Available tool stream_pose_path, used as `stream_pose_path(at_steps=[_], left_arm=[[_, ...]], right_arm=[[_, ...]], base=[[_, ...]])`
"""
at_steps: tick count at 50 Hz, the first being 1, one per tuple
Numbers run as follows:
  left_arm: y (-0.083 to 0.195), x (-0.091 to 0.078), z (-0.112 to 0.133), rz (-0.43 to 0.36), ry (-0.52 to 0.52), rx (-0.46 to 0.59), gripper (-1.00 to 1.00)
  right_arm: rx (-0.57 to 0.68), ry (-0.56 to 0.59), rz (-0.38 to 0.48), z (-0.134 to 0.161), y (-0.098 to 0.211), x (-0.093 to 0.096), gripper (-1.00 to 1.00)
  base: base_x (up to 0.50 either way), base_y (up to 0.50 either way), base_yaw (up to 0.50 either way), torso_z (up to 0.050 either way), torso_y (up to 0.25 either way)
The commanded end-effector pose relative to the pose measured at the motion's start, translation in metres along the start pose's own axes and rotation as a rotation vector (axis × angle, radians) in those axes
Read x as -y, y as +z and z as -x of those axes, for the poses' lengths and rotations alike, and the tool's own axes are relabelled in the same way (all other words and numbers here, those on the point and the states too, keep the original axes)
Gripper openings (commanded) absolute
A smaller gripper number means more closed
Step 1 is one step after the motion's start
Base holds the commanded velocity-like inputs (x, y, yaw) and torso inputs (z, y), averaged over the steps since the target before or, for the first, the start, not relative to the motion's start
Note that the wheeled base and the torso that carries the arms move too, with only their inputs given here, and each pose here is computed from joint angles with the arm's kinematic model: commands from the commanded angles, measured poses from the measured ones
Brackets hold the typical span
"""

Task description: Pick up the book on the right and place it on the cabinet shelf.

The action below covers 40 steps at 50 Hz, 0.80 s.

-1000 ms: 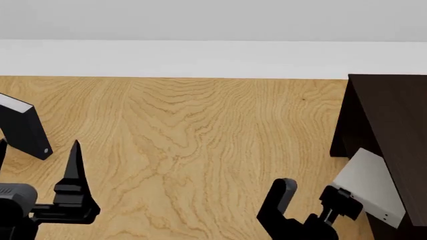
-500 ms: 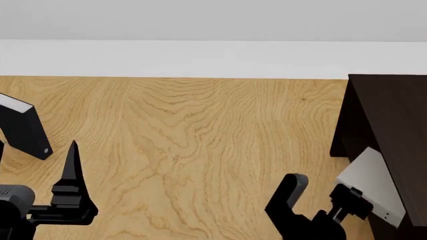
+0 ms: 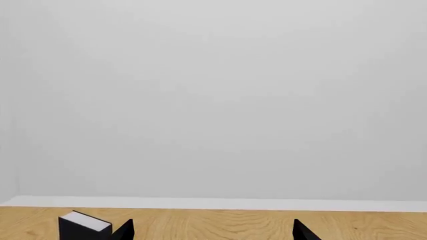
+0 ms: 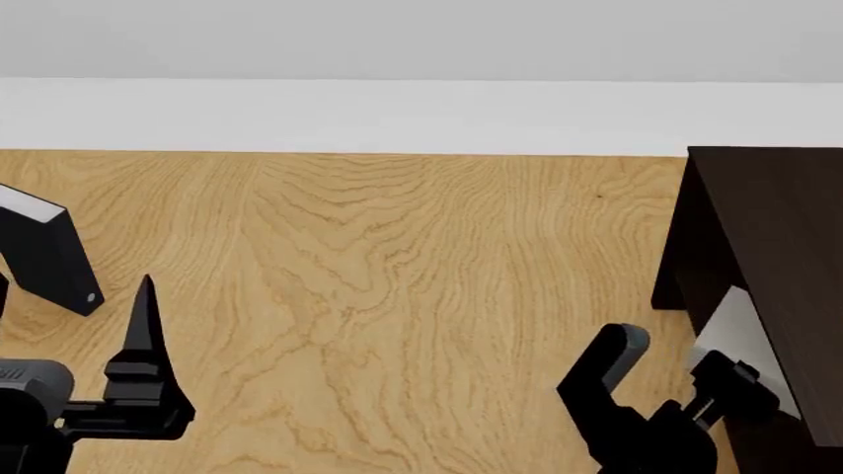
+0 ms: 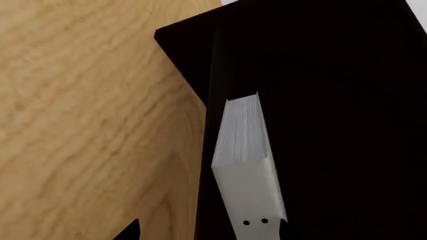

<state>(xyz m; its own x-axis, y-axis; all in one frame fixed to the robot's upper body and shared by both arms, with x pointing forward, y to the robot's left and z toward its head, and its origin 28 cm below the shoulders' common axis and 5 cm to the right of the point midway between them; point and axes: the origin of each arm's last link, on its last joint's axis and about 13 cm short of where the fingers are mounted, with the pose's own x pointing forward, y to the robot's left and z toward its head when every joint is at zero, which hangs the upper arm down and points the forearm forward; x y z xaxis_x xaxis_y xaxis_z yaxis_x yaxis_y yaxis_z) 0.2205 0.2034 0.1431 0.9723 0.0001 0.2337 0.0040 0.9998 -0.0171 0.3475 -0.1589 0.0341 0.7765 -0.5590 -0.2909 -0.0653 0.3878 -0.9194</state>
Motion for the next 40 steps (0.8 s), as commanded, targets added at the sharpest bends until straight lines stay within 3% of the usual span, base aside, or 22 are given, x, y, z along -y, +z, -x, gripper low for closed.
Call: stream_pose_path(at_steps=[1, 40], left_arm=[[-0.001, 0.001, -0.002, -0.015, -0.008, 0.000, 1.00], [0.006, 0.004, 0.006, 0.007, -0.031, 0.026, 1.00]], right_arm=[[-0.033, -0.032, 0.015, -0.004, -0.008, 0.004, 1.00], [0.149, -0.074, 0.032, 0.003, -0.004, -0.020, 1.00]], base=[[0.00, 0.00, 0.00, 0.000, 0.000], [0.00, 0.00, 0.00, 0.000, 0.000]])
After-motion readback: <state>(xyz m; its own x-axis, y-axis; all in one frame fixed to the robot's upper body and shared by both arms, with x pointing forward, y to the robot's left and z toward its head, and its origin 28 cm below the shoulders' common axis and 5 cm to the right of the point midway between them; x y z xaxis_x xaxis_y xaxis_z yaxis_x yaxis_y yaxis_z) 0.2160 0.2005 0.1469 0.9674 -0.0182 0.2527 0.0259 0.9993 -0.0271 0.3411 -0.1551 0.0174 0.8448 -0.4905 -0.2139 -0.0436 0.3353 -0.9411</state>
